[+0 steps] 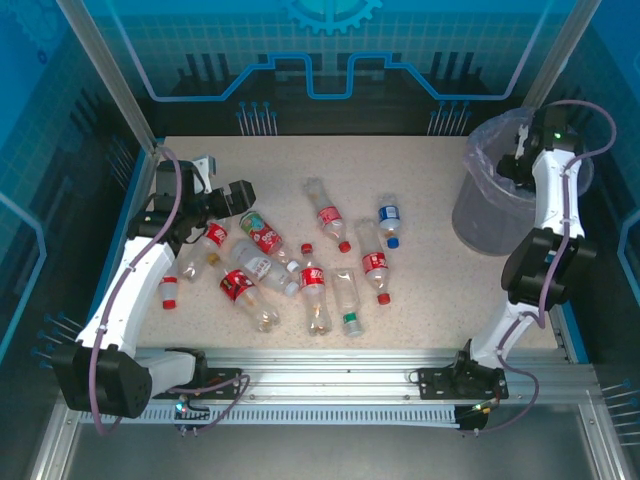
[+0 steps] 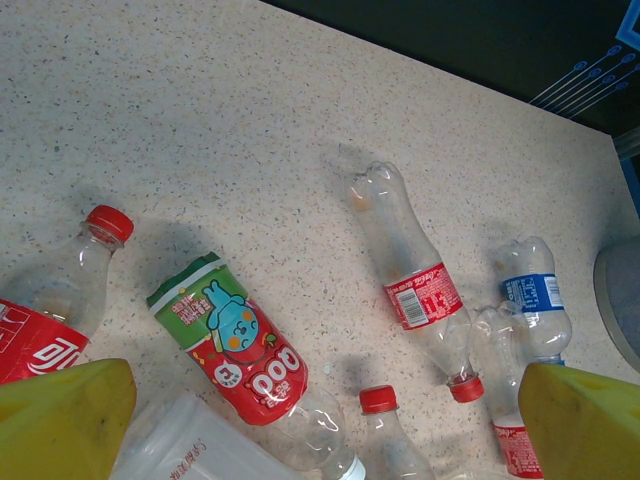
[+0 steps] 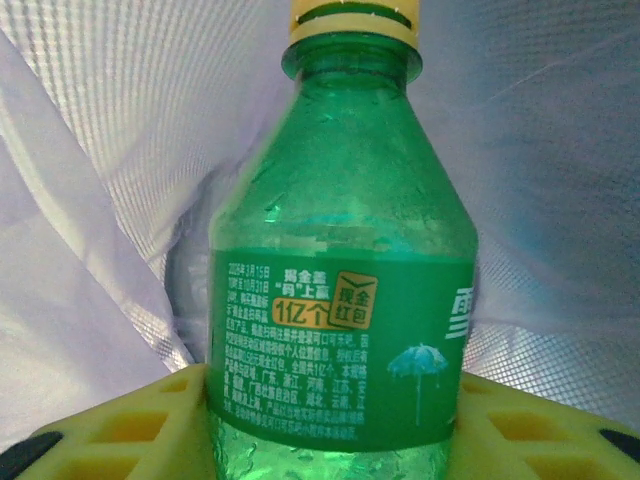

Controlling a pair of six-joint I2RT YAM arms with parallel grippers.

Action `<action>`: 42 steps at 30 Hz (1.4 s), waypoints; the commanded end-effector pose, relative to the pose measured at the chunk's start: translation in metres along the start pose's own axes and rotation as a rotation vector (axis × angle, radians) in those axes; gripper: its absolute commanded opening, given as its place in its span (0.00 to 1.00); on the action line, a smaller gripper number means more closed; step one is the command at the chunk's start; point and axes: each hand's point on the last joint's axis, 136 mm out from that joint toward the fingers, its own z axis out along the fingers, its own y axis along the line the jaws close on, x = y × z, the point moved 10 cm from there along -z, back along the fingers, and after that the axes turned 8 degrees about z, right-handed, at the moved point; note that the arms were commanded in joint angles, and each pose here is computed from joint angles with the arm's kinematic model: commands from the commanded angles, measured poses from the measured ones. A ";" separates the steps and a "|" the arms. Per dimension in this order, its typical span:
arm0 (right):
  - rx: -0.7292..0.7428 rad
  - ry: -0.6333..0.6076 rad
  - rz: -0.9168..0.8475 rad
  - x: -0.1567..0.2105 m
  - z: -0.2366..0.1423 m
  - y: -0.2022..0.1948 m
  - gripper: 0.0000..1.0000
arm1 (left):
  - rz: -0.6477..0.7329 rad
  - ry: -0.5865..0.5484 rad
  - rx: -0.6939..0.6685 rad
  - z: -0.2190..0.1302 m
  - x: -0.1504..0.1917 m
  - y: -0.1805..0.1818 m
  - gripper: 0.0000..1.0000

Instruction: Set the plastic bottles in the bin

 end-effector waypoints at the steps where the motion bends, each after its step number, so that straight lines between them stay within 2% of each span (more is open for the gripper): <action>1: -0.030 0.070 0.000 0.008 0.014 -0.006 0.53 | 0.002 0.009 -0.016 0.000 0.004 0.001 0.99; 5: -0.045 0.097 0.002 0.013 0.026 -0.007 0.59 | 0.002 0.009 -0.016 0.001 0.004 0.001 0.99; 10: -0.042 0.091 0.001 0.013 0.023 -0.008 0.80 | -0.001 0.016 -0.018 0.003 0.005 0.002 0.99; 14: -0.058 0.035 0.016 0.009 0.003 -0.008 0.81 | -0.005 0.020 -0.014 0.004 0.006 0.002 0.99; 19: -0.043 -0.067 0.029 0.002 -0.038 -0.010 0.86 | -0.007 0.027 -0.015 0.006 0.006 0.002 0.99; 25: -0.050 -0.262 0.040 0.002 -0.119 -0.008 0.87 | -0.010 0.036 -0.016 0.008 0.007 0.003 0.99; 30: -0.040 -0.417 0.013 0.017 -0.178 0.005 0.87 | -0.010 0.041 -0.018 0.008 0.007 0.003 0.99; 34: -0.082 -0.497 -0.055 0.038 -0.211 0.030 0.87 | -0.010 0.047 -0.020 0.010 0.007 0.004 0.99; 37: -0.136 -0.516 -0.154 0.062 -0.223 0.065 0.85 | -0.009 0.057 -0.024 0.012 0.008 0.004 0.99; 40: -0.193 -0.481 -0.267 0.091 -0.218 0.108 0.83 | -0.009 0.066 -0.029 0.014 0.009 0.005 0.99; 42: -0.217 -0.417 -0.349 0.112 -0.201 0.140 0.80 | -0.007 0.071 -0.032 0.014 0.009 0.006 0.99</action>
